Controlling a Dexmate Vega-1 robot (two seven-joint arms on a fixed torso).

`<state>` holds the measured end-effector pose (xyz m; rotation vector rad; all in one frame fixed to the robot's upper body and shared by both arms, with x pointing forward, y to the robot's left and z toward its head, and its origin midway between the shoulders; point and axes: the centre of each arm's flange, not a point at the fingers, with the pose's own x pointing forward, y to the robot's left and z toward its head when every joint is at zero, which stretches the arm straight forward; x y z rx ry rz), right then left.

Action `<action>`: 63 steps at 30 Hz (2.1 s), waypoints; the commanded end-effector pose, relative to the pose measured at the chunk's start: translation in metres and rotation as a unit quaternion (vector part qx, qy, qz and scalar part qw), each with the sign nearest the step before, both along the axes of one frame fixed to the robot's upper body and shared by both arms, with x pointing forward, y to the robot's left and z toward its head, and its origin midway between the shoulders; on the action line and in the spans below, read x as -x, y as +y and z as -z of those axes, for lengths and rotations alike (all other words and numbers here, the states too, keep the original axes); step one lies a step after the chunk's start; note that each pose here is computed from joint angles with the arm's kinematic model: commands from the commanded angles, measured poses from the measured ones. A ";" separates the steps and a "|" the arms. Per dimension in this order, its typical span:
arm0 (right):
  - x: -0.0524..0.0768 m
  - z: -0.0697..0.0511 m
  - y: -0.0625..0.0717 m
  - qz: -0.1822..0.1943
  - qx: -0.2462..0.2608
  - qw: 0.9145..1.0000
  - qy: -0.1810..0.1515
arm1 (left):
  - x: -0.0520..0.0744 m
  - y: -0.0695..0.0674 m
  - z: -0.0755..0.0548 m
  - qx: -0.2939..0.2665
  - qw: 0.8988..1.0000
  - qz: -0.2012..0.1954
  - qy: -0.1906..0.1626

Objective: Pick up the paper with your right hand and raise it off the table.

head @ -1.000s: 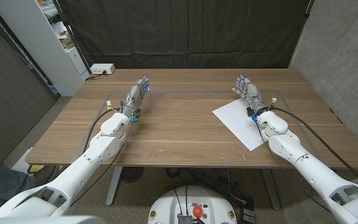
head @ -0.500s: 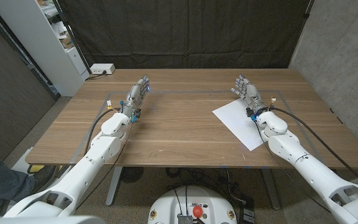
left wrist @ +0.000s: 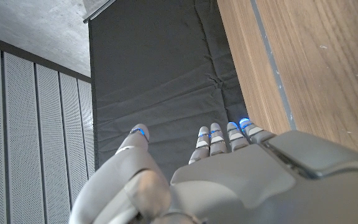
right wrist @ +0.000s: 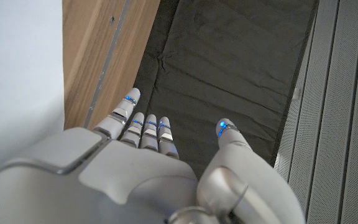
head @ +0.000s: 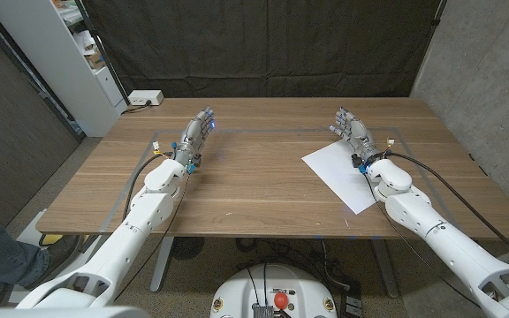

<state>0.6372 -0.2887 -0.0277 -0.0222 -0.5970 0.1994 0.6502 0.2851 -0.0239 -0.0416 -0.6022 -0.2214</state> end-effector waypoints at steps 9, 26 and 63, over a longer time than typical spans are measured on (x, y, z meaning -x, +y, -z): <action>0.012 0.000 -0.003 0.028 0.025 0.999 -0.017 | 0.000 0.003 -0.004 0.000 1.000 0.003 -0.006; 0.018 -0.002 -0.008 0.045 0.046 0.998 -0.024 | -0.002 0.001 -0.002 -0.002 1.000 0.007 0.002; 0.039 -0.011 -0.015 0.095 0.103 0.989 -0.056 | 0.002 -0.002 -0.007 -0.010 1.000 0.009 -0.005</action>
